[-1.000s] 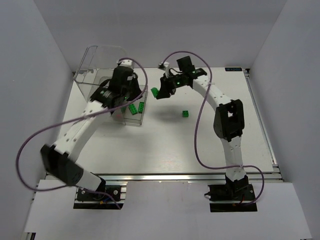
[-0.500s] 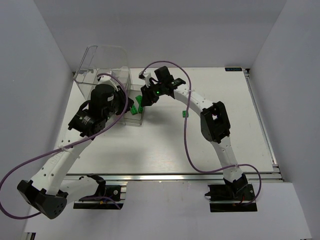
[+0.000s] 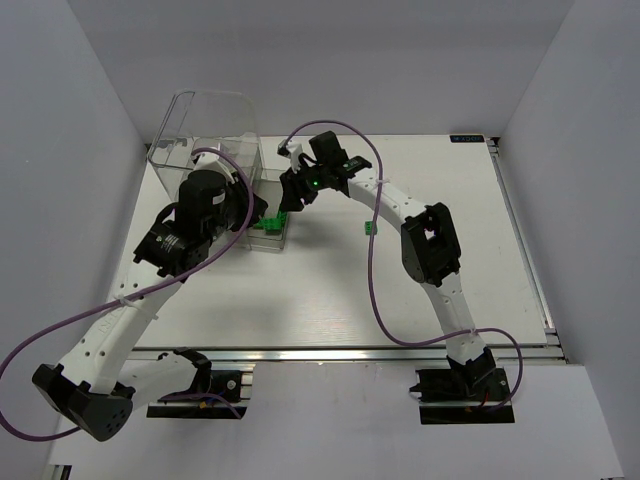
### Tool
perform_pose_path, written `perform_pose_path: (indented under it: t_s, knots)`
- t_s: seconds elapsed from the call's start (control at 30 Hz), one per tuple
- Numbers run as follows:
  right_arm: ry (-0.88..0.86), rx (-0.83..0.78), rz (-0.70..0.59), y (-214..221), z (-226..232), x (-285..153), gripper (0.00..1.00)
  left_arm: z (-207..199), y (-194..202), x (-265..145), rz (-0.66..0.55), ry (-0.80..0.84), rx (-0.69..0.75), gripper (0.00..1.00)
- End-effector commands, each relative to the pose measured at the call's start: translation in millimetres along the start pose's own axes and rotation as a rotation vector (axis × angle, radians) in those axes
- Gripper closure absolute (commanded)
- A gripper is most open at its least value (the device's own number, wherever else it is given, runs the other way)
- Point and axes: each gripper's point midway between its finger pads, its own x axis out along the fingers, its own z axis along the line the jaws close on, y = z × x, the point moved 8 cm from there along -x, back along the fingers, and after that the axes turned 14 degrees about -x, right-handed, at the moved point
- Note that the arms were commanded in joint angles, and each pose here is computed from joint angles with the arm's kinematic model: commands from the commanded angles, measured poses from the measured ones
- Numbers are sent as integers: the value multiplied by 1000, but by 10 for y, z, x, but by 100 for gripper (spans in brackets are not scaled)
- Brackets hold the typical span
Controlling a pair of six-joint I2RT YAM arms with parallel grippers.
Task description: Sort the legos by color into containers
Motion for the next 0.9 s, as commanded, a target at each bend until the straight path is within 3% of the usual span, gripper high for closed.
perform_pose_path:
  t_s: [0.0,0.07,0.1,0.13,0.2,0.33,0.37,0.4,0.47,0.5,0.57,0.73,0.87]
  knots:
    - [48,-74,-54,-239,-43,-125,42,-45,-17,-29,-10,38,-8,70]
    - [123,-84,-43,-285,-83,-317,47,-39,1,-28,-6,51,-8,75]
    - [209,-61,-24,-233,-202,-443,58,-31,15,-22,-4,55,-9,79]
    - [274,-31,-21,-208,-252,-562,100,-33,26,-11,-1,64,-12,84]
    - [493,126,-5,-10,-413,-929,100,-5,79,39,8,75,-20,93]
    - [481,217,75,181,-429,-1387,100,20,159,105,28,105,-31,95]
    - [464,246,125,264,-384,-1519,82,26,173,121,31,108,-31,94]
    - [461,270,155,393,-379,-1593,47,33,188,144,31,115,-32,93]
    - [487,264,176,449,-280,-1807,27,31,213,166,43,128,-34,92]
    - [498,276,233,643,-231,-1857,11,34,222,185,41,135,-33,91]
    - [557,284,283,728,-176,-1993,11,38,245,201,49,145,-37,89]
    - [596,528,548,1213,-118,-1883,11,83,319,280,58,155,-53,88]
    - [571,605,562,1309,-118,-1744,12,62,345,267,85,177,-55,88]
